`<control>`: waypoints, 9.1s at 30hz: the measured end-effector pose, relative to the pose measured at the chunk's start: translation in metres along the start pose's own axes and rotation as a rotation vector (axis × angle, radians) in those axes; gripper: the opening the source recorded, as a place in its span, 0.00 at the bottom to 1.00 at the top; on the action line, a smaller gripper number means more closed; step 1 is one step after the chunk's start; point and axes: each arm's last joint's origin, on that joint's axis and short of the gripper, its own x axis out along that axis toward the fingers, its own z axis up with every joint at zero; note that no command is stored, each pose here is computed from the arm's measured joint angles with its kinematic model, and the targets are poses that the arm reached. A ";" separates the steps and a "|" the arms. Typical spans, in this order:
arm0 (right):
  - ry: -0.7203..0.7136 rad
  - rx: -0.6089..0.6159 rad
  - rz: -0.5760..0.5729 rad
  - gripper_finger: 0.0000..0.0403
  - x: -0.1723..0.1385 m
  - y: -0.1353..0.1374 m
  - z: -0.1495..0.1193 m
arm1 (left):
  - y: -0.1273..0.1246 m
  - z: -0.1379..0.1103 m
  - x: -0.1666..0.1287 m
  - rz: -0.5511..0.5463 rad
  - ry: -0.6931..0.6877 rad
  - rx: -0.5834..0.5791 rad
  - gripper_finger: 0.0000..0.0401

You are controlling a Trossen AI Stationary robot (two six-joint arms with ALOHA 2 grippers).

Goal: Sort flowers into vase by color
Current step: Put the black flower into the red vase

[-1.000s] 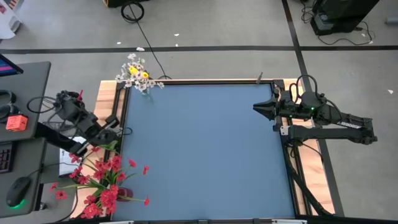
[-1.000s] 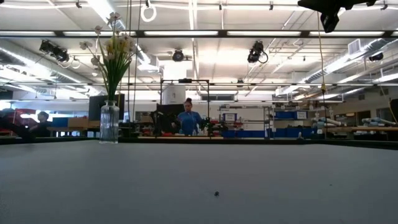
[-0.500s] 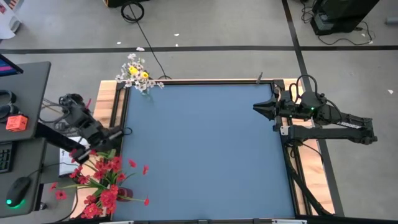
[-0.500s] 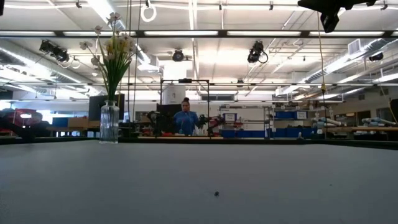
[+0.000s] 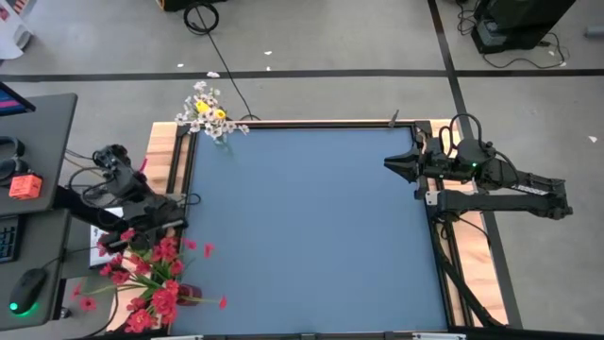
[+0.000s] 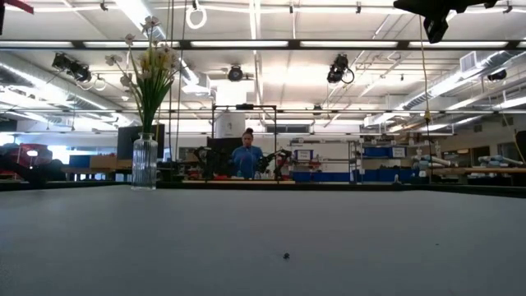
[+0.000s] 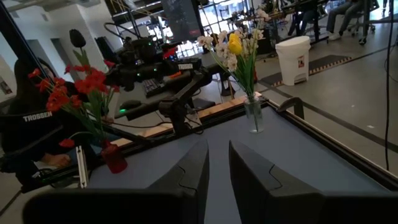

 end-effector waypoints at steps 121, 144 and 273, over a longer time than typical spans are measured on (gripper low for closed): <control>0.000 0.000 0.000 0.18 0.000 0.000 0.000 | 0.001 -0.023 0.050 -0.148 0.200 -0.131 0.27; 0.000 0.000 0.000 0.18 0.000 0.000 0.000 | 0.003 -0.016 0.048 0.005 0.396 -0.089 0.09; 0.000 0.000 0.000 0.18 0.000 0.000 0.000 | -0.007 0.085 0.043 0.190 0.311 -0.276 0.22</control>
